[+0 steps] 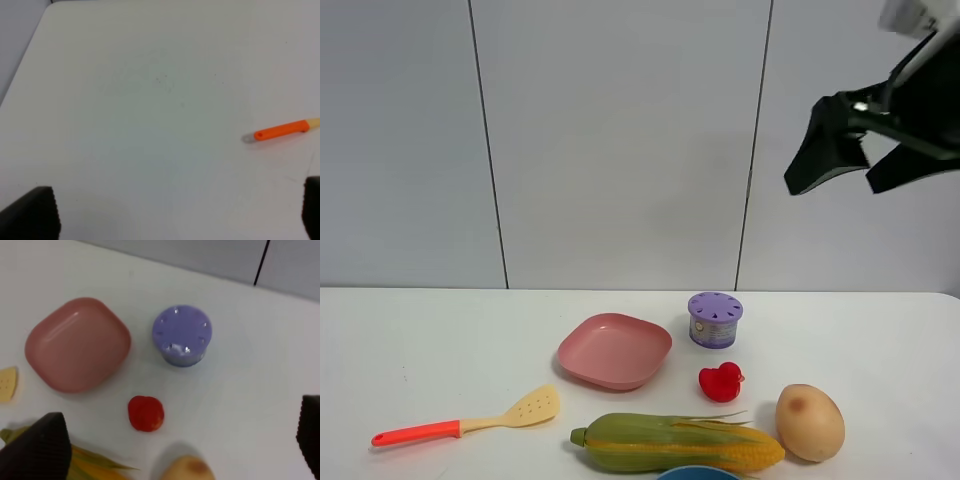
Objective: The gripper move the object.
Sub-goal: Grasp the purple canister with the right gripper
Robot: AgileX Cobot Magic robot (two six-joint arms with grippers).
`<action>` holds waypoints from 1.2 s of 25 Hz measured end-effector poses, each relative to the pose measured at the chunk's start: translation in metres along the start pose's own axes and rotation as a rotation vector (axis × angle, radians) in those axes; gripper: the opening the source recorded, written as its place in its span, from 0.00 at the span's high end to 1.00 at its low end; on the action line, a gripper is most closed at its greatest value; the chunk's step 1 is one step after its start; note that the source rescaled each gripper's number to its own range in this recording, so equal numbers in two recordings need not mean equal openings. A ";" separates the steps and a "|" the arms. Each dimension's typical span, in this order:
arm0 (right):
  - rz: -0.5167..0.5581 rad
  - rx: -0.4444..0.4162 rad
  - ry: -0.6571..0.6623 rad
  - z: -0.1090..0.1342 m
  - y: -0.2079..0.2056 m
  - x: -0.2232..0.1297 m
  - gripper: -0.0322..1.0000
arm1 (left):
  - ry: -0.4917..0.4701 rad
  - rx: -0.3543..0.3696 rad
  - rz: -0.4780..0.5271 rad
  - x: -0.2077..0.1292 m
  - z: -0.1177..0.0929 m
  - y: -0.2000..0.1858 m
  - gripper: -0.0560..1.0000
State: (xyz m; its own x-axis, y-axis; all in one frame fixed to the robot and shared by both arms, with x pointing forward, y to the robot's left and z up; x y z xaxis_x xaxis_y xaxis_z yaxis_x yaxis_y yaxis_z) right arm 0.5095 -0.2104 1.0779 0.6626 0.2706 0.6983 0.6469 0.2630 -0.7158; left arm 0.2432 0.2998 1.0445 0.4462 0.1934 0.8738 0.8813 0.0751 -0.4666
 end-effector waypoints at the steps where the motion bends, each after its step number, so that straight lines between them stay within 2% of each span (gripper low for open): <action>1: 0.039 -0.012 0.030 0.000 0.011 0.001 0.27 | 0.000 0.000 0.000 0.000 0.000 0.000 0.00; 6: 0.154 -0.086 0.069 -0.007 0.051 0.005 0.27 | 0.000 0.000 0.000 0.000 0.000 0.000 0.00; 14: 0.317 -0.123 0.192 -0.012 0.110 0.005 0.28 | 0.000 0.000 0.000 0.000 0.000 0.000 0.00; 18: 0.325 -0.106 0.086 -0.014 0.123 0.015 0.29 | 0.000 0.000 0.000 0.000 0.000 0.000 0.00; 23: 0.272 -0.018 0.031 -0.006 0.136 0.023 0.31 | 0.000 0.000 0.000 0.000 0.000 0.000 0.00; 26: 0.301 0.011 -0.042 -0.004 0.152 0.015 0.24 | 0.000 0.000 0.000 0.000 0.000 0.000 0.00; 30: 0.318 0.011 -0.057 -0.005 0.174 0.012 0.05 | 0.000 0.000 0.000 0.000 0.000 0.000 0.00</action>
State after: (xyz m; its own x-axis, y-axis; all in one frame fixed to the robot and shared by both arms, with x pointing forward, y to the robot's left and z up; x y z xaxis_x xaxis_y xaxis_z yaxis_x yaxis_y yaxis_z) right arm 0.6321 -0.1665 0.9616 0.8086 0.3925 0.4383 0.4063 0.1663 -0.8985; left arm 0.2432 0.2998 1.0445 0.4462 0.1934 0.8738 0.8813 0.0751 -0.4666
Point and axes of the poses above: a point on each arm's last joint axis where the gripper is mounted, y pointing out along that axis toward the gripper, z along the wrist's bending axis when the last joint is at zero, x = y × z, the point moved 1 cm from there along y, pointing out along that axis toward the gripper, and after that the axes turned 7 degrees about -y, right-handed, at the moved point
